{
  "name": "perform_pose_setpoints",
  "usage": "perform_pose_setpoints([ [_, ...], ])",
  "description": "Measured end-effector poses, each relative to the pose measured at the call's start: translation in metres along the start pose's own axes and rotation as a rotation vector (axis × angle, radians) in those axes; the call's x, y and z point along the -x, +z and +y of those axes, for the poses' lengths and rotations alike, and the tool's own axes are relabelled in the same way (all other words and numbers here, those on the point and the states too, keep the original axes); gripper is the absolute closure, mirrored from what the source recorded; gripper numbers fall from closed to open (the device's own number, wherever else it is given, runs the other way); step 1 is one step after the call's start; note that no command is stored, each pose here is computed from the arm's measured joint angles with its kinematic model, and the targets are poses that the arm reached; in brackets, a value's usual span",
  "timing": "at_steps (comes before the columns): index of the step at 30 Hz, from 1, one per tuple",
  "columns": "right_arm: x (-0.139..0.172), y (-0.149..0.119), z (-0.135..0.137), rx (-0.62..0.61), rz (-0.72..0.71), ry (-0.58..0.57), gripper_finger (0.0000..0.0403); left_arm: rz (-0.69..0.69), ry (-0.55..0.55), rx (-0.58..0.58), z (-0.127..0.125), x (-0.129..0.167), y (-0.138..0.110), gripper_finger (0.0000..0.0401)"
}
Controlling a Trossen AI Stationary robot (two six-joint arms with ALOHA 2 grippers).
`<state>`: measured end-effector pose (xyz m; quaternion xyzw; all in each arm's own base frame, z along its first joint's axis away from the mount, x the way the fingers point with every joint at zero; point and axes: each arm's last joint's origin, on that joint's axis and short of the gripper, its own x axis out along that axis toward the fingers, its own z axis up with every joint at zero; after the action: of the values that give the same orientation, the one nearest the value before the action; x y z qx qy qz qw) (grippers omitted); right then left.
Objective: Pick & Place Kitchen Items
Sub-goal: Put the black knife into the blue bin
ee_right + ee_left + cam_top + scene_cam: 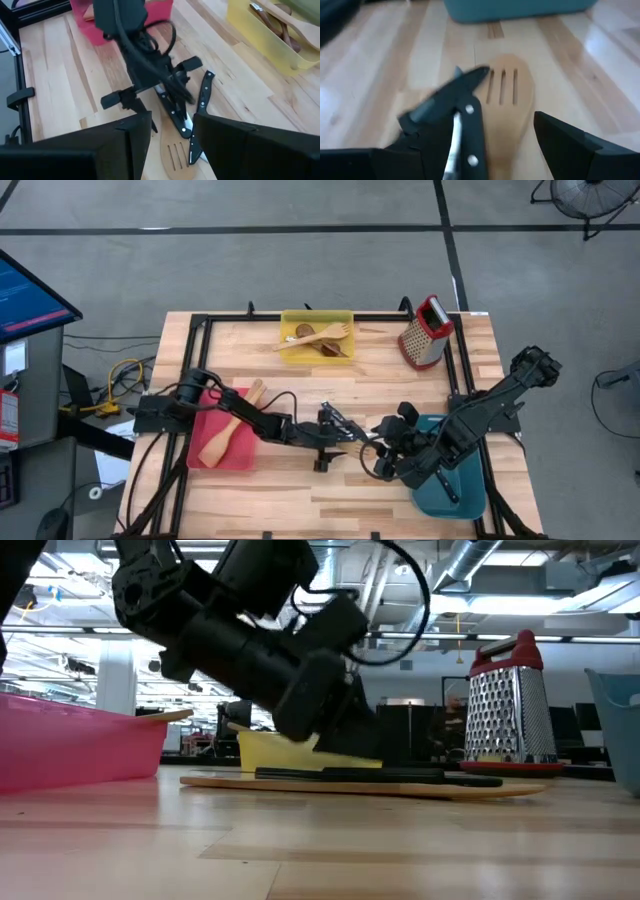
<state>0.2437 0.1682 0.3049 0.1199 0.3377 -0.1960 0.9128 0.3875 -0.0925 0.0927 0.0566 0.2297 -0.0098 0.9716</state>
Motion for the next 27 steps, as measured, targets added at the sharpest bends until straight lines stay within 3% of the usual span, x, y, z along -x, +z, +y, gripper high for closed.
perform_pose_setpoints([
  [6, 0.000, 0.000, 0.000, 0.000, 0.000, 0.000, 0.0240, 0.034, 0.018, 0.089, 0.005, -0.008, -0.014, 0.0152],
  [12, 0.000, 0.000, 0.000, 0.000, 0.000, 0.000, 0.0240, 0.037, 0.027, 0.092, 0.006, -0.010, -0.016, 0.0165],
  [27, 0.000, 0.000, 0.000, 0.000, 0.000, 0.000, 0.0240, 0.048, -0.026, 0.149, 0.005, -0.009, -0.016, 0.0261],
])
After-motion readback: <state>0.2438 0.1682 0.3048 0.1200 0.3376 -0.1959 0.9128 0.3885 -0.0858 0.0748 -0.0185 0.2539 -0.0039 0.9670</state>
